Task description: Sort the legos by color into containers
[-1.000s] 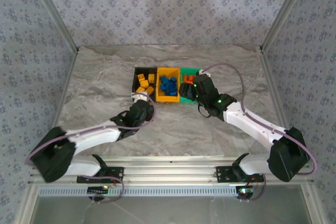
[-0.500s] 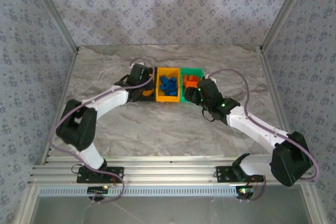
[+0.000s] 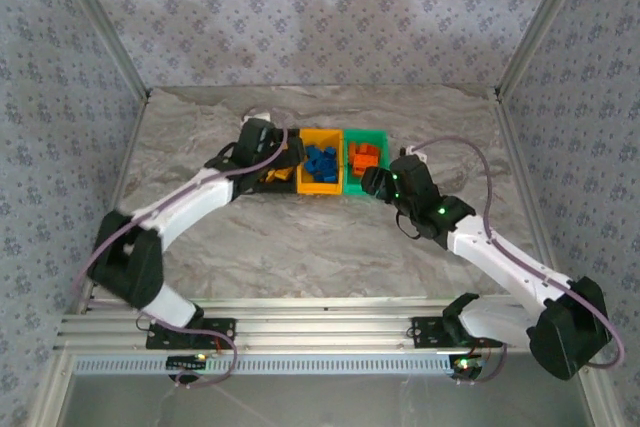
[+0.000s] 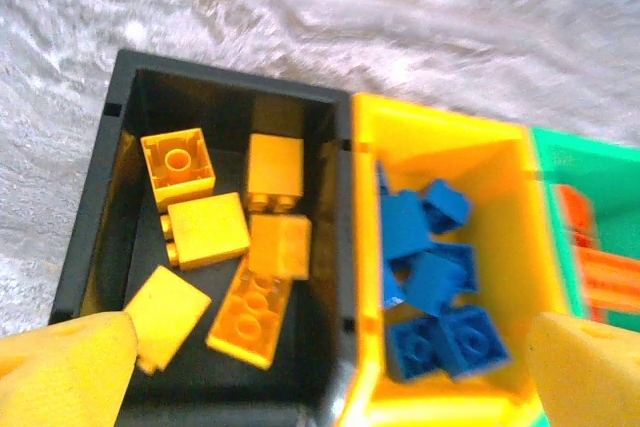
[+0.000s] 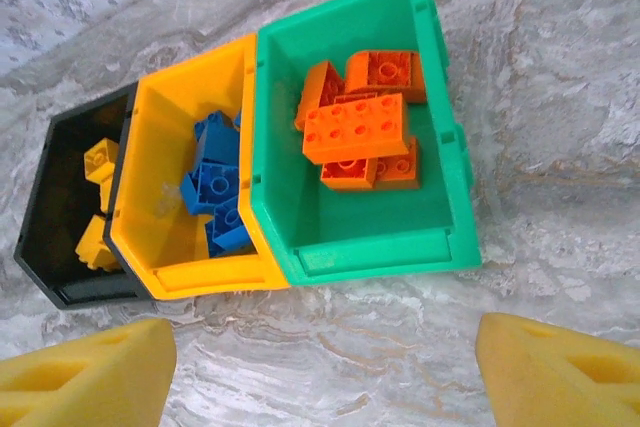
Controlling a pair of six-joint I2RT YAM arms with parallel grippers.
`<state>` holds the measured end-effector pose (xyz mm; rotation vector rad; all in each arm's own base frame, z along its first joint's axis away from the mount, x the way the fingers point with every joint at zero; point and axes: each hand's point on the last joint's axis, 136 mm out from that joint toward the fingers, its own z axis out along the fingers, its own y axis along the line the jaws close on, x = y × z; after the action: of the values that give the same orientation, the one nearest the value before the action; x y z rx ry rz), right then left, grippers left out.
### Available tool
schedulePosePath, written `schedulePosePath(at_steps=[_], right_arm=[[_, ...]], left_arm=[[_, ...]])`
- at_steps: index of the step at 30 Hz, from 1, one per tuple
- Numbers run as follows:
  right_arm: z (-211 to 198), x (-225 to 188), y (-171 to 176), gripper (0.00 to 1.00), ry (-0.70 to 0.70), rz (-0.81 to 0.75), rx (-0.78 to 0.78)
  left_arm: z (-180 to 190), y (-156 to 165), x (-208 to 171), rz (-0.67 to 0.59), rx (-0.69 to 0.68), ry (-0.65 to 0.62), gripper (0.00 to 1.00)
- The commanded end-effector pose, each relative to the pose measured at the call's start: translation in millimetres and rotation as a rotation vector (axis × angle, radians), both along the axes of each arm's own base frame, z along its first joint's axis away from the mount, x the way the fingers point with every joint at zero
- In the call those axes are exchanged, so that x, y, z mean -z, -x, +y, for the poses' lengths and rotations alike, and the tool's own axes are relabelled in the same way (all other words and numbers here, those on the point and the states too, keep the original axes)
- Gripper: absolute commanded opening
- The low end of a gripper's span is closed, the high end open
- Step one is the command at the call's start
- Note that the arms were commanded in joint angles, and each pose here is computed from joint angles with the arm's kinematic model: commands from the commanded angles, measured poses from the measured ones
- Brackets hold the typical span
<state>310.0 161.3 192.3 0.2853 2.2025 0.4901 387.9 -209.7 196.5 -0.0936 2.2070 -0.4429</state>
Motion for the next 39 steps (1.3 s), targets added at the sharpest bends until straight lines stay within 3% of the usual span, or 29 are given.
schedulePosePath(at_steps=[1, 2, 3, 6, 9, 16, 21, 27, 39], right_arm=[[-16, -12, -1, 0.87, 0.034, -0.079, 0.051], [-22, -13, -1, 0.97, 0.045, -0.087, 0.083], [-30, -11, 0, 1.00, 0.062, -0.090, 0.126], [-47, -7, 5, 1.00, 0.097, -0.101, 0.203], [-59, -4, 9, 1.00, 0.133, -0.103, 0.245], [-76, -1, 6, 1.00, 0.208, -0.115, 0.258], [-86, 3, 5, 1.00, 0.299, -0.132, 0.256], [-95, 8, 10, 1.00, 0.323, -0.130, 0.263], [-127, 18, 24, 1.00, 0.303, -0.143, 0.380]], left_arm=[[-1, 31, -53, -0.205, 0.044, -0.008, 0.99], [3, 41, -61, -0.262, 0.047, -0.030, 0.99], [9, 51, -63, -0.304, 0.048, -0.055, 1.00], [34, 70, -67, -0.404, 0.013, -0.054, 0.99], [75, 78, -49, -0.435, -0.127, -0.137, 0.99], [190, 67, -14, -0.350, -0.468, -0.318, 0.99], [264, 51, 35, -0.178, -0.686, -0.468, 0.99], [268, 18, 65, -0.140, -0.564, -0.618, 1.00], [237, 4, 87, -0.320, -0.393, -0.481, 1.00]])
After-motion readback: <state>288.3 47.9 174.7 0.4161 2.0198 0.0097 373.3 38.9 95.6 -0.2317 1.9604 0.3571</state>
